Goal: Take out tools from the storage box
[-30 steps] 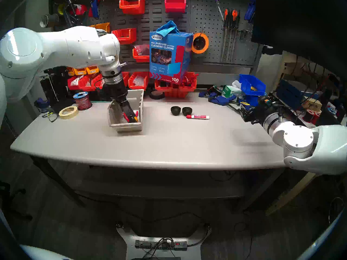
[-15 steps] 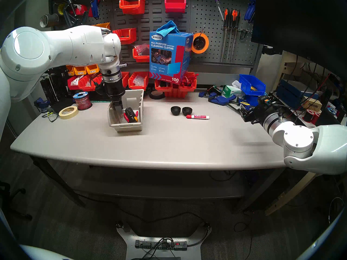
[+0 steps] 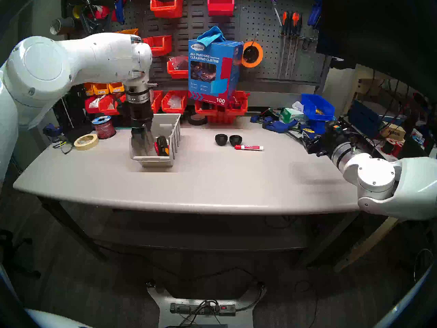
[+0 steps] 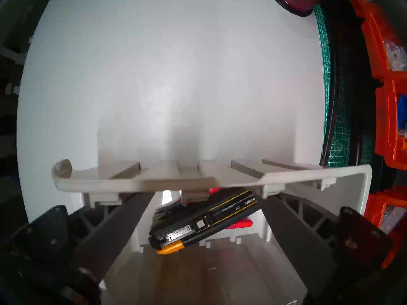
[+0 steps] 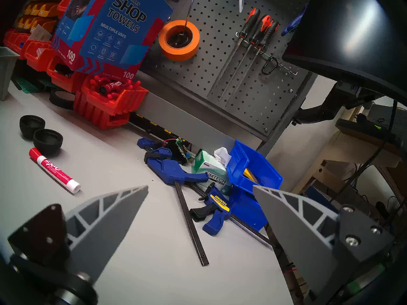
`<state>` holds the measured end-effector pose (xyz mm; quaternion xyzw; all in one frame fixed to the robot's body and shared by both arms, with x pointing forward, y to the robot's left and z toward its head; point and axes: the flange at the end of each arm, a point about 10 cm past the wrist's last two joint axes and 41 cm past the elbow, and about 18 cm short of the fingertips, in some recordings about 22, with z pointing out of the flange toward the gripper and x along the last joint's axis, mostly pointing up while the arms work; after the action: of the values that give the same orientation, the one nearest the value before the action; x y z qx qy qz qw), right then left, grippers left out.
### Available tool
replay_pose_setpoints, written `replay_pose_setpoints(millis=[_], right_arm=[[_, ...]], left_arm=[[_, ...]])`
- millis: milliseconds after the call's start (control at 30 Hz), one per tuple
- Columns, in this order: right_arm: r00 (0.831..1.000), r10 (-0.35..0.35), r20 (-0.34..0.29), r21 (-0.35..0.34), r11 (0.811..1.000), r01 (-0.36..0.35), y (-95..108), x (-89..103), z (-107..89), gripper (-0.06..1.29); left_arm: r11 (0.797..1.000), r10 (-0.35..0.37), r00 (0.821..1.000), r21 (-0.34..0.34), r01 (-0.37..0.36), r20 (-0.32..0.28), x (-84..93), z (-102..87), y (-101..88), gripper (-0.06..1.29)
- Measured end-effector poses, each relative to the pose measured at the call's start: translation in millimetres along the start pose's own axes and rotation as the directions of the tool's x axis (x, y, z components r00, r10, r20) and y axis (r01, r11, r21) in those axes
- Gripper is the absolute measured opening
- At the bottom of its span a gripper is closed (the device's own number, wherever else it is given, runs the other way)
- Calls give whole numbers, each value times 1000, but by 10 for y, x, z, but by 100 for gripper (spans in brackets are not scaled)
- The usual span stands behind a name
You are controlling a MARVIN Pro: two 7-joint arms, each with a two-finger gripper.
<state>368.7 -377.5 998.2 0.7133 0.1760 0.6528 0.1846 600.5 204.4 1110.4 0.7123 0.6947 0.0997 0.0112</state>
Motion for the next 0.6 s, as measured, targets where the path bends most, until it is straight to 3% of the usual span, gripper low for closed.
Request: replay_pose_setpoints(millis=[167,233,333,367,600], right_arm=[[1000,0,0,0,1000,0,1,1,-1,123],[1000,0,0,0,1000,0,1,1,-2,123],[1000,0,0,0,1000,0,1,1,-2,123],[1000,0,0,0,1000,0,1,1,-2,123],[1000,0,0,1,1000,0,2,2,-3,123]], left_arm=[[998,9,1000,59,-10,3,-43,-66,-34,119],[997,7,1000,75,-8,18,-85,-101,-42,74],[997,-8,999,79,5,39,-143,-142,-37,116],[997,-12,999,79,9,45,-157,-151,-36,121],[994,-86,989,79,77,120,-297,-225,-16,123]])
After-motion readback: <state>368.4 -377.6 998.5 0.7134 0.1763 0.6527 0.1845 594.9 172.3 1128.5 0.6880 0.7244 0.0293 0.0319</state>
